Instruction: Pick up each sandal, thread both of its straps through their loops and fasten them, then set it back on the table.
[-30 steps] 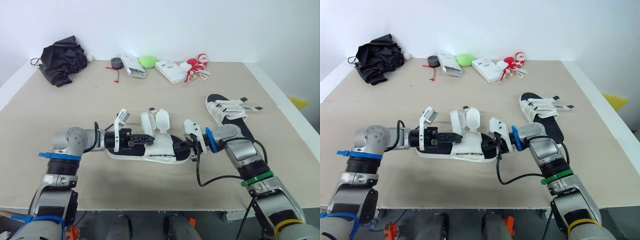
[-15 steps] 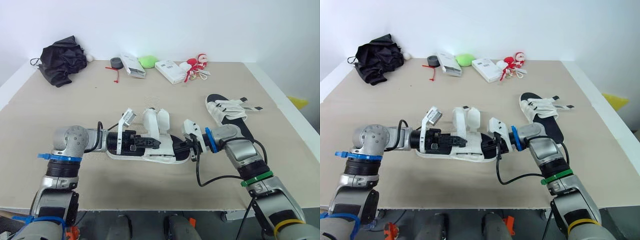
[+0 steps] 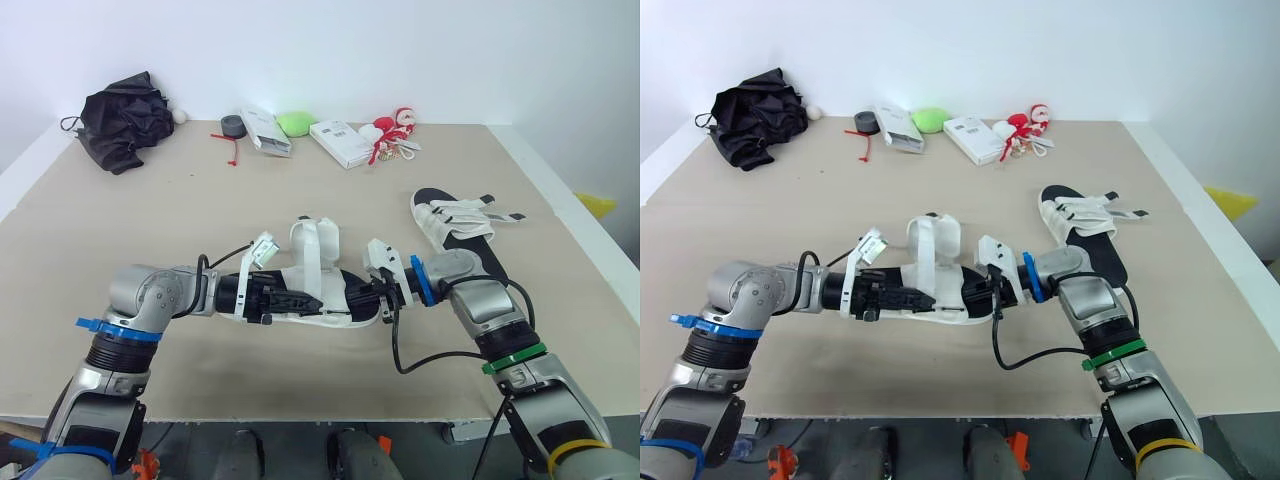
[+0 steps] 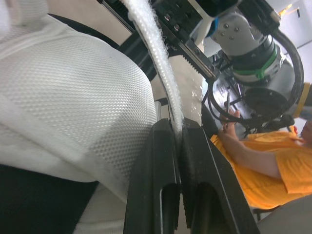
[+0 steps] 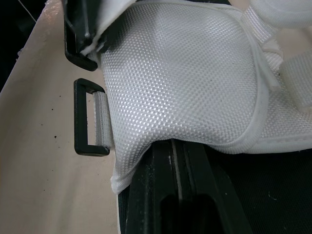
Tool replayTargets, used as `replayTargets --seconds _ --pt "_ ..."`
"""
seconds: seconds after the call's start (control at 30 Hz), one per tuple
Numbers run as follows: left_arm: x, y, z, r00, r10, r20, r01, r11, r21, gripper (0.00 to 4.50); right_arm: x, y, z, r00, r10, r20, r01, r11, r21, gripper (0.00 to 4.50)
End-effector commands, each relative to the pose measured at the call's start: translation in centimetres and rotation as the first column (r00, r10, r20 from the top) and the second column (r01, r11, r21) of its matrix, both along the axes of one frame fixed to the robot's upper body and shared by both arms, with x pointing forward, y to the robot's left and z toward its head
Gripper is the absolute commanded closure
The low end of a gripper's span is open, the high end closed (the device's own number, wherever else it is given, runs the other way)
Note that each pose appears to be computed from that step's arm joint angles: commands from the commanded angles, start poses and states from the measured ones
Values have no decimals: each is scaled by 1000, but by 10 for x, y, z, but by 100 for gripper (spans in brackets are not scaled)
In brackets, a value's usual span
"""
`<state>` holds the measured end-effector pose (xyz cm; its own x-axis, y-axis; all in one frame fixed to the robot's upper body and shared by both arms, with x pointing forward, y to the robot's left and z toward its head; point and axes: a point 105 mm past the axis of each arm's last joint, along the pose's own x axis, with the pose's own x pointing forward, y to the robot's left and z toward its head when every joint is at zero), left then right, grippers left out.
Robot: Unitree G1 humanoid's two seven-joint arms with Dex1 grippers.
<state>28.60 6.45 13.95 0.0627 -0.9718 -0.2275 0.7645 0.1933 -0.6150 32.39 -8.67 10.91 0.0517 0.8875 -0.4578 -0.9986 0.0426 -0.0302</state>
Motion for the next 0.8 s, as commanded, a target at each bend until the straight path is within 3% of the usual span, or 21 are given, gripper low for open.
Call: replayTargets --seconds 0.03,0.37,0.6,0.73,0.8 --pt "-2 6 -2 998 -8 57 5 998 56 449 -5 -3 -19 999 -15 -50 12 999 -51 450" --pt "-11 8 -10 987 -59 151 38 990 137 449 -4 0 -20 999 -7 -48 4 999 -49 450" --pt "-15 0 -16 982 -59 179 37 991 127 449 -4 1 -20 999 -4 -45 2 999 -49 450" --pt "-10 -2 -14 978 -26 206 2 993 114 339 -4 0 -20 999 -4 -46 2 999 -49 450" --pt "-7 -1 -12 977 -18 210 -6 994 113 224 -4 0 -20 999 -5 -47 3 999 -49 450"
